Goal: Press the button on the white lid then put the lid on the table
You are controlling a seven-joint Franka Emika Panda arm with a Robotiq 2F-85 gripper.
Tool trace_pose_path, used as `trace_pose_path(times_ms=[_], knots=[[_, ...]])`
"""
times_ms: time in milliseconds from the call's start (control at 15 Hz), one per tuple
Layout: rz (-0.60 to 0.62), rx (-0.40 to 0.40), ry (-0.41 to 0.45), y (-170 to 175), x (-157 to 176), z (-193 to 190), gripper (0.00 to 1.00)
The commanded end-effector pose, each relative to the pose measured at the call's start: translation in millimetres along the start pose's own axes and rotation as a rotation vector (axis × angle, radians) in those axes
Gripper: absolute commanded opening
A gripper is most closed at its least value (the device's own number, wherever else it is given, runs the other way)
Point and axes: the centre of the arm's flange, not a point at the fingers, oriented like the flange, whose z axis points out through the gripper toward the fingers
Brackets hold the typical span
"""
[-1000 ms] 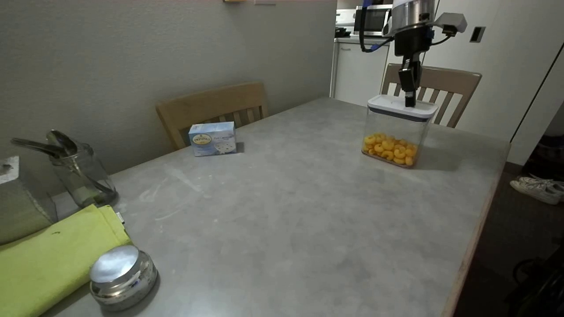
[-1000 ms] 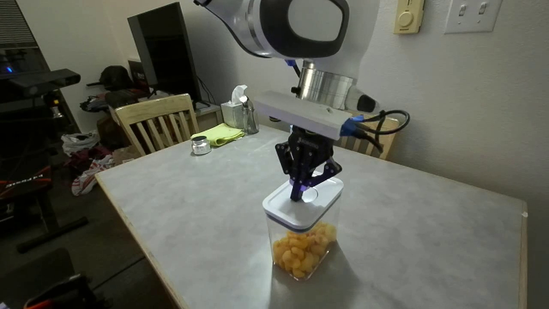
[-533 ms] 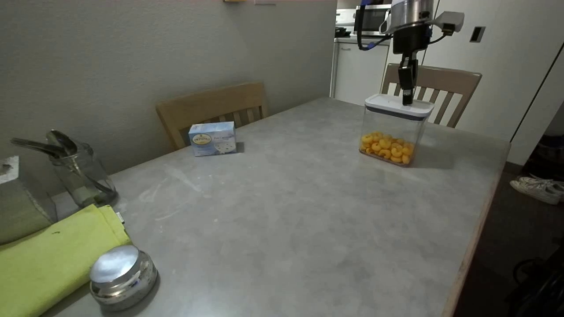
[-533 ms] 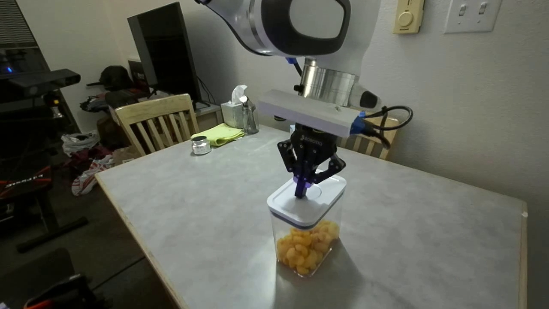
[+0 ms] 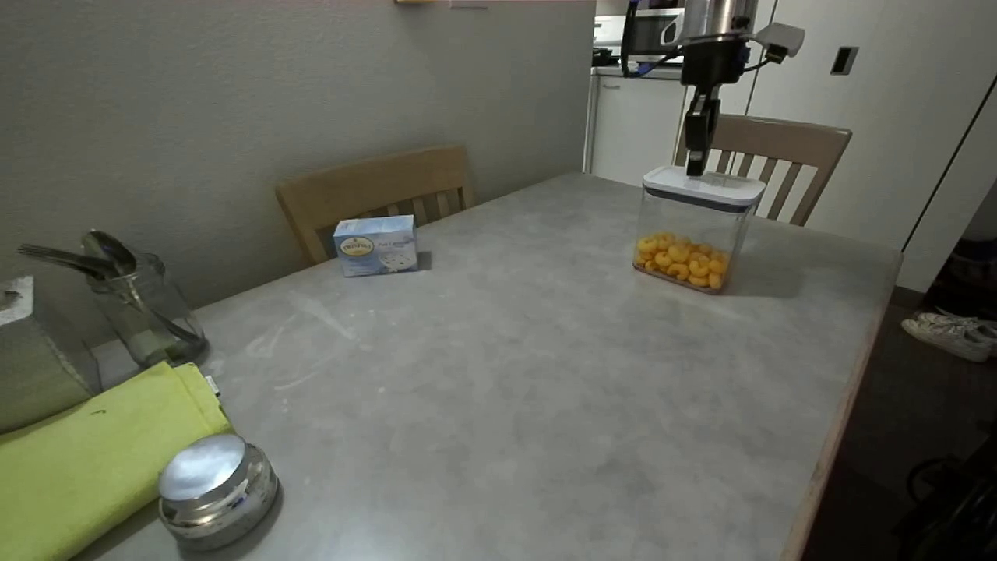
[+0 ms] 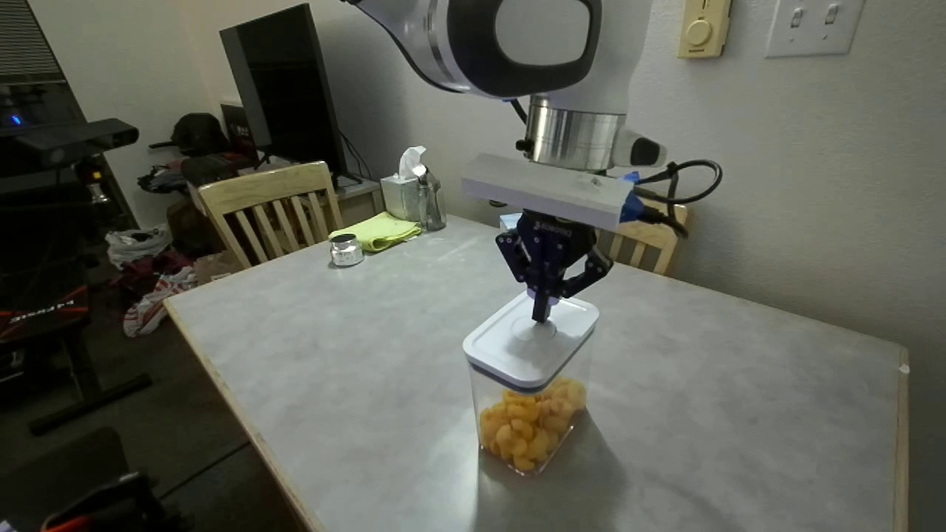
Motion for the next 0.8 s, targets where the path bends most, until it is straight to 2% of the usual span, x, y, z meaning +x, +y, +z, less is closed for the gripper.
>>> trace_pose_path(times_ms=[0, 200, 733], knots=[[0.000, 0.000, 0.027, 11.8, -6.0, 12.6, 0.00], [0.019, 0.005, 0.000, 18.2, -10.0, 27.2, 0.00], [0.014, 0.004, 0.018, 11.2, -6.7, 15.6, 0.00]])
